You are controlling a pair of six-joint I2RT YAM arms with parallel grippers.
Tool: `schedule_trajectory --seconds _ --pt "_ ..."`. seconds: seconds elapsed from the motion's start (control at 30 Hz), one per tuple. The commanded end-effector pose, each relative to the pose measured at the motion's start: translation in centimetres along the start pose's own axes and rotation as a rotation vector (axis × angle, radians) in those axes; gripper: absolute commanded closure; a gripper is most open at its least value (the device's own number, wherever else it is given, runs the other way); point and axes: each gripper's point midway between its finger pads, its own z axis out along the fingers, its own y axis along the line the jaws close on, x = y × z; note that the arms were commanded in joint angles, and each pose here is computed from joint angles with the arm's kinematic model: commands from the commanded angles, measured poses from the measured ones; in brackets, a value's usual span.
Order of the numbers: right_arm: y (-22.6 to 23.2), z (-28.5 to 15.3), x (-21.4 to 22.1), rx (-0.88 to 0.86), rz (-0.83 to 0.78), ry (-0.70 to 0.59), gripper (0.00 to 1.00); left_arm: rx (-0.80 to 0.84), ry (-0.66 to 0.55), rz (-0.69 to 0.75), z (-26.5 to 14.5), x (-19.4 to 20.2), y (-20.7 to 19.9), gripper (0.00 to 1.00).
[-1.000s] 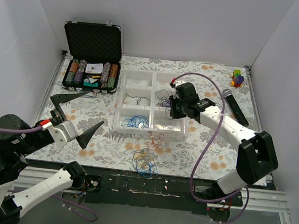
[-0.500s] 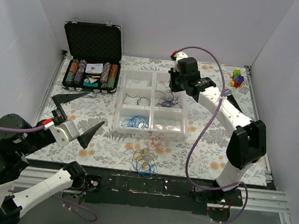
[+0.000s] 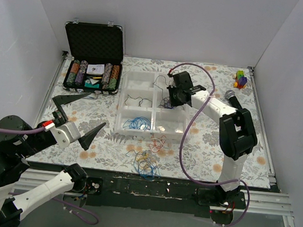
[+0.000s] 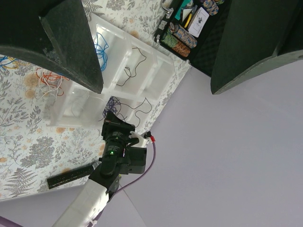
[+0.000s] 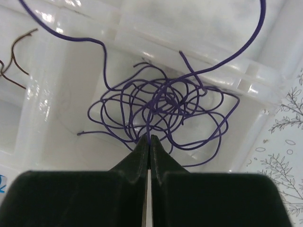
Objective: Untangle the cables
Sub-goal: Place the cable in the bin.
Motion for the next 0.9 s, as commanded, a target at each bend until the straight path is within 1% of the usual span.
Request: schedule_trajectory --seconds 0.0,0.1,0.13,0.17,0.2,0.27,0.37,0.5,0.7,0.77,0.87 --pt "0.2 0.2 1.2 -0.012 0.017 0.009 0.99 0.004 0.021 -0.005 0.7 0.5 0.1 0.02" --pt "0.1 0.3 2.1 -0.014 0.016 0.03 0.99 0.006 0.018 -0.006 0.7 0.4 0.1 0.02" --pt "0.1 0.1 2.1 -0.012 0.014 0.032 0.95 0.007 0.019 -0.006 0.7 0.4 0.1 0.02" --pt "0.1 -0.4 1.7 -0.011 0.011 0.026 0.89 0.006 0.018 -0.006 0.7 0.3 0.1 0.02" --pt "0.1 -0.8 1.3 -0.011 0.01 0.018 0.86 0.004 0.017 -0.007 0.7 0.3 0.1 0.02" --pt "0.5 -2.4 -0.3 -0.024 0.007 -0.027 0.78 0.005 0.016 -0.005 0.6 0.2 0.1 0.02" --pt "1.4 -4.5 -2.6 -0.071 0.004 -0.102 0.68 0.003 0.019 -0.006 0.5 0.3 0.1 0.02" --pt "1.7 -6.9 -4.9 -0.081 -0.005 -0.145 0.58 0.003 0.019 -0.006 0.5 0.5 0.0 0.02" --pt "2.4 -8.9 -8.6 -0.101 -0.03 -0.21 0.49 0.003 0.021 -0.006 0.6 0.7 -0.1 0.02" --pt "2.8 -8.7 -10.5 -0.111 -0.041 -0.234 0.47 0.006 0.025 -0.007 0.6 0.9 -0.2 0.02" --pt "3.7 -6.7 -12.0 -0.147 -0.063 -0.216 0.46 -0.002 0.023 -0.006 0.7 0.8 0.0 0.02"
